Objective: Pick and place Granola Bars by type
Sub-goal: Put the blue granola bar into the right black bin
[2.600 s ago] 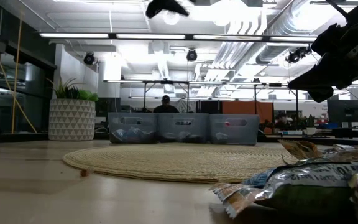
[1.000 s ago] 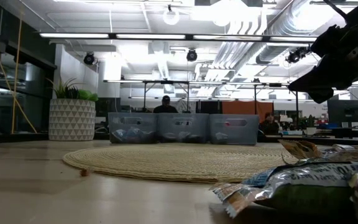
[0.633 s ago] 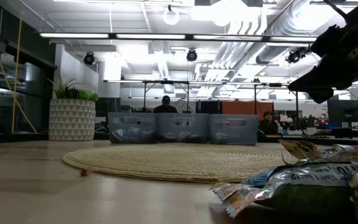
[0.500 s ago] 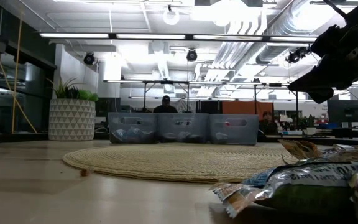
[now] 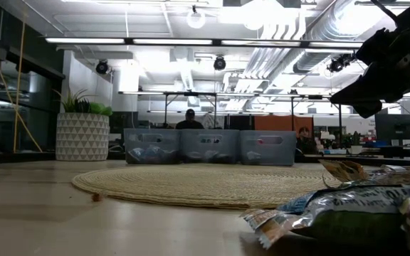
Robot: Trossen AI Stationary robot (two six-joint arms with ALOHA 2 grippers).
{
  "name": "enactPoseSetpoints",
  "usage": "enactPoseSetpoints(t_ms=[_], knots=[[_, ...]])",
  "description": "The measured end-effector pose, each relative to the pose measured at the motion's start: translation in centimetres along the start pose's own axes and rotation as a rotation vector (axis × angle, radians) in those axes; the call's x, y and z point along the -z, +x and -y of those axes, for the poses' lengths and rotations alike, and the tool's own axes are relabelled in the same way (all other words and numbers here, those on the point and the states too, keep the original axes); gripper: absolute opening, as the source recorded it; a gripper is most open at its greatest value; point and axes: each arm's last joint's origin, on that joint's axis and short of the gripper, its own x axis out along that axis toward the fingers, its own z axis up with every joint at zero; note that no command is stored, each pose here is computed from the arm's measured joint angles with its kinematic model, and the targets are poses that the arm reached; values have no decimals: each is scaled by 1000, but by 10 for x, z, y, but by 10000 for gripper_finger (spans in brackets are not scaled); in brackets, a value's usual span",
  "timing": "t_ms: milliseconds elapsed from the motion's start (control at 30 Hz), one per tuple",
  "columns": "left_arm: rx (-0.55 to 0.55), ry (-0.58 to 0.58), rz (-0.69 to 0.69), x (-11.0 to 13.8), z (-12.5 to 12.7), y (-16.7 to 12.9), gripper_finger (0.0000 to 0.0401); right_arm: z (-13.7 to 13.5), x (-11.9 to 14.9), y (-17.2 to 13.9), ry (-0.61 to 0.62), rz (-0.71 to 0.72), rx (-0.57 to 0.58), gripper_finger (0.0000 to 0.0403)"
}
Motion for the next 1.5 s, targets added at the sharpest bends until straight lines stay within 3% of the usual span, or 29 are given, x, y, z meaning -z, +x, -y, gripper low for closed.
enactPoseSetpoints(t_ms=[167, 567, 1067, 1500], knots=[[-12, 54, 58, 7, 4, 21, 307, 0, -1, 0, 0, 2, 0, 0], [-46, 90, -39, 56, 17, 69, 307, 0, 0, 1, -1, -13, 4, 0], [-56, 96, -90, 72, 20, 80, 307, 0, 1, 1, -1, -18, 5, 0], [-69, -16, -129, 76, -6, 86, 303, 0, 1, 1, -1, -18, 5, 0]])
